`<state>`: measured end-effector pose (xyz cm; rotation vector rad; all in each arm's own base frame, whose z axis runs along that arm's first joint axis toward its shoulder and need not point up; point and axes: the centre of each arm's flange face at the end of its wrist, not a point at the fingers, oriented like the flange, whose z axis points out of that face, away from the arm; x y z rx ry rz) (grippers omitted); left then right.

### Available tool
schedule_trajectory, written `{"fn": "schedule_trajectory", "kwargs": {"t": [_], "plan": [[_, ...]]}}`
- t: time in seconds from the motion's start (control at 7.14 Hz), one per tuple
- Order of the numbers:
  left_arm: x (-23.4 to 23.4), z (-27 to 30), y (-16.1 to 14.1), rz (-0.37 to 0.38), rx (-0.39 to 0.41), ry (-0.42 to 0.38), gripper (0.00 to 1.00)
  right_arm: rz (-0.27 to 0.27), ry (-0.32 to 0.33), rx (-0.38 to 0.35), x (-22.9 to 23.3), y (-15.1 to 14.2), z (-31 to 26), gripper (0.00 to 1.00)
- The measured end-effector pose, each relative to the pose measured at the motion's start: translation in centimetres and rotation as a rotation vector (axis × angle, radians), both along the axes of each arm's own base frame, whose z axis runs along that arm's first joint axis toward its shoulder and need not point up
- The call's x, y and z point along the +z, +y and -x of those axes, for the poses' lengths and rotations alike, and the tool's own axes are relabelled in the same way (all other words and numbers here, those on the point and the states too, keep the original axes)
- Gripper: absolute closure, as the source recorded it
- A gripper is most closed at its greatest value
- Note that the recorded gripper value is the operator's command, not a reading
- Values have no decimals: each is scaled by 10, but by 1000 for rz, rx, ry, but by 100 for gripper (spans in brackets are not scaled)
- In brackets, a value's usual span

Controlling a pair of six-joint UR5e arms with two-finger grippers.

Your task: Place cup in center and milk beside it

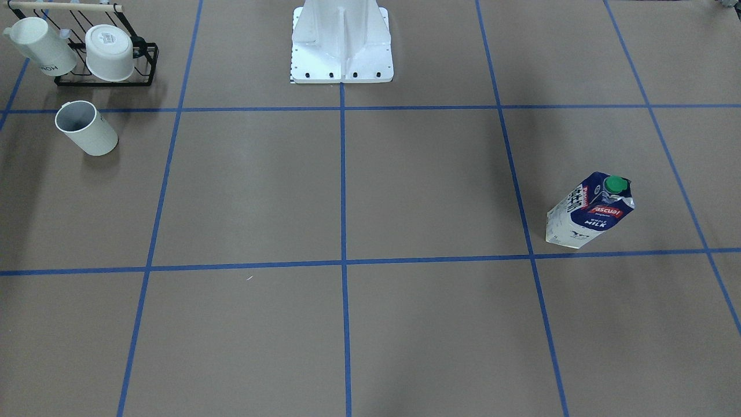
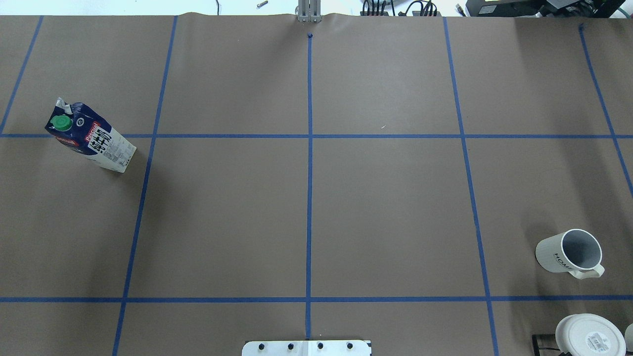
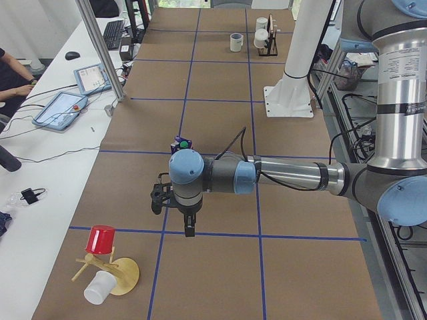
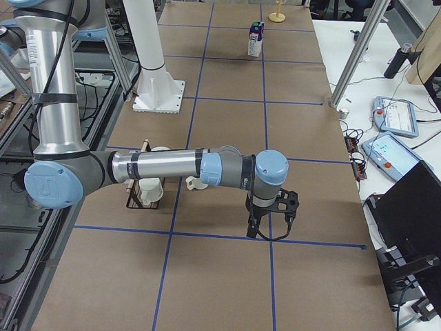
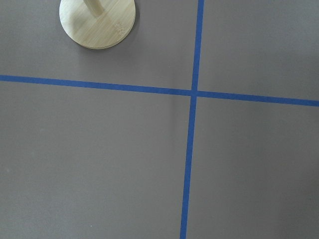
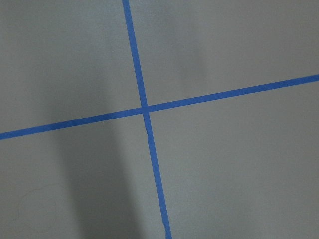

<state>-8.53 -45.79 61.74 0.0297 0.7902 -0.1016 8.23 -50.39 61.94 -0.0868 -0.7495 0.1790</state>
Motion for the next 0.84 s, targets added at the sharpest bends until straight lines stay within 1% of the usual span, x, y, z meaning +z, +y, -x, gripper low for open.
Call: {"fn": "schedule_trajectory", "kwargs": {"t": [0.14,0.56,0.7,0.84], "plan": [[0,0,0,0,0,0,2,-3,2,1,-2,0,0,0],[0,0,0,0,-2,0,2,-64,20,0,-21,-6,0,0],[-4,1,-3,-14,-2,-1,2,-92,11,-1,-26,-8,1,0],[-10,0,-8,-43,-1,-2,2,-116,-13,-1,-34,-11,4,0]]}}
